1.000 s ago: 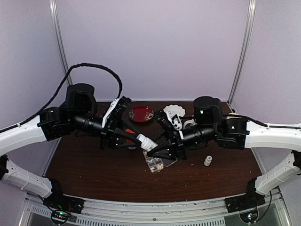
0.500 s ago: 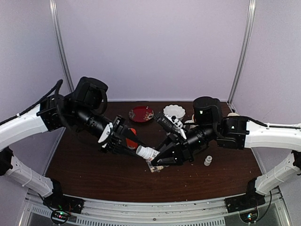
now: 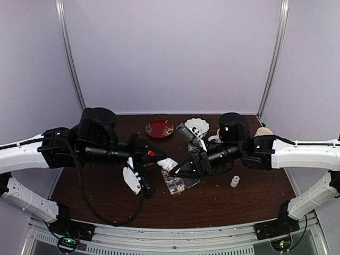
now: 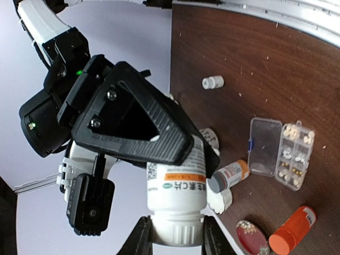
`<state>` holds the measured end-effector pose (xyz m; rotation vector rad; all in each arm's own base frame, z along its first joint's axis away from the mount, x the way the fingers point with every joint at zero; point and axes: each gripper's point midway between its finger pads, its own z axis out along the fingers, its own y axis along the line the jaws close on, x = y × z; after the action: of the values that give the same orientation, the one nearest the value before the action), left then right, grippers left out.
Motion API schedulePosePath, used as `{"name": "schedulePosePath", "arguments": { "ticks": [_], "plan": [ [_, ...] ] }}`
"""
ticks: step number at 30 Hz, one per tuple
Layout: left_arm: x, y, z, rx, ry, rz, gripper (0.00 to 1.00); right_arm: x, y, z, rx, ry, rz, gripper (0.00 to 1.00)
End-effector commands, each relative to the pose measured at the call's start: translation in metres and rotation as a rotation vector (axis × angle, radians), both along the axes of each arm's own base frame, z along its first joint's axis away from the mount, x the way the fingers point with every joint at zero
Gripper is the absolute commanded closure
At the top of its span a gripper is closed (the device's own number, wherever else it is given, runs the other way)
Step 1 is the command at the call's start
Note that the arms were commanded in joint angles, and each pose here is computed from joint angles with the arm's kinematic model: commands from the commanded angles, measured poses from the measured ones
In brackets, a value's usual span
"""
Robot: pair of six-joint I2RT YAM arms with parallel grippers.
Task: Sort the pills into containers
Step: Screw the lid of the pill bottle onto the pill bottle.
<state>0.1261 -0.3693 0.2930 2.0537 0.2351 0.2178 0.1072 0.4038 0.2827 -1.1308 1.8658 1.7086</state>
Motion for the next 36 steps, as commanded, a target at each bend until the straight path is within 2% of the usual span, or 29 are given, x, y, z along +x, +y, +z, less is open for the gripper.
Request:
{"name": "schedulePosePath", "arguments": {
  "ticks": [1, 7, 8, 9, 10, 11, 16, 20, 23, 25, 28, 33, 36],
  "plan": [
    [0.023, -0.007, -0.021, 0.045, -0.197, 0.077, 0.93, -0.002, 0.002, 0.091, 0.327, -0.154, -0.016, 1.00],
    [0.016, -0.001, -0.007, -0.029, -0.086, 0.110, 0.66, 0.008, 0.003, 0.062, 0.184, -0.197, -0.055, 1.00],
    [0.015, 0.001, -0.004, -0.052, -0.065, 0.120, 0.57, 0.010, 0.003, 0.056, 0.157, -0.201, -0.062, 1.00],
    [0.014, 0.004, -0.001, -0.073, -0.052, 0.129, 0.40, 0.012, 0.003, 0.051, 0.132, -0.223, -0.066, 1.00],
    [0.013, 0.007, 0.002, -0.090, -0.038, 0.137, 0.13, 0.013, 0.002, 0.045, 0.105, -0.232, -0.071, 1.00],
    [0.012, 0.010, 0.005, -0.107, -0.023, 0.141, 0.04, 0.014, 0.001, 0.041, 0.081, -0.240, -0.076, 1.00],
    [0.003, 0.028, 0.014, -0.179, 0.063, 0.167, 0.02, 0.020, -0.005, 0.026, -0.003, -0.291, -0.092, 1.00],
    [0.006, 0.041, 0.011, -0.235, 0.139, 0.249, 0.03, 0.025, -0.013, 0.013, -0.073, -0.362, -0.114, 1.00],
    [0.005, 0.047, 0.016, -0.317, 0.243, 0.295, 0.02, 0.026, -0.020, 0.006, -0.106, -0.430, -0.112, 1.00],
    [0.009, 0.047, 0.033, -0.452, 0.386, 0.364, 0.02, 0.031, -0.024, 0.007, -0.105, -0.505, -0.145, 1.00],
    [0.034, 0.053, 0.059, -0.677, 0.646, 0.597, 0.03, 0.041, -0.032, 0.008, -0.085, -0.662, -0.222, 1.00],
    [0.054, 0.057, 0.067, -0.769, 0.998, 0.911, 0.02, 0.056, -0.046, 0.022, 0.025, -0.895, -0.382, 1.00],
    [0.049, 0.047, 0.070, -0.749, 1.241, 0.931, 0.02, 0.066, -0.054, 0.030, 0.020, -1.009, -0.484, 1.00]
  ]
}}
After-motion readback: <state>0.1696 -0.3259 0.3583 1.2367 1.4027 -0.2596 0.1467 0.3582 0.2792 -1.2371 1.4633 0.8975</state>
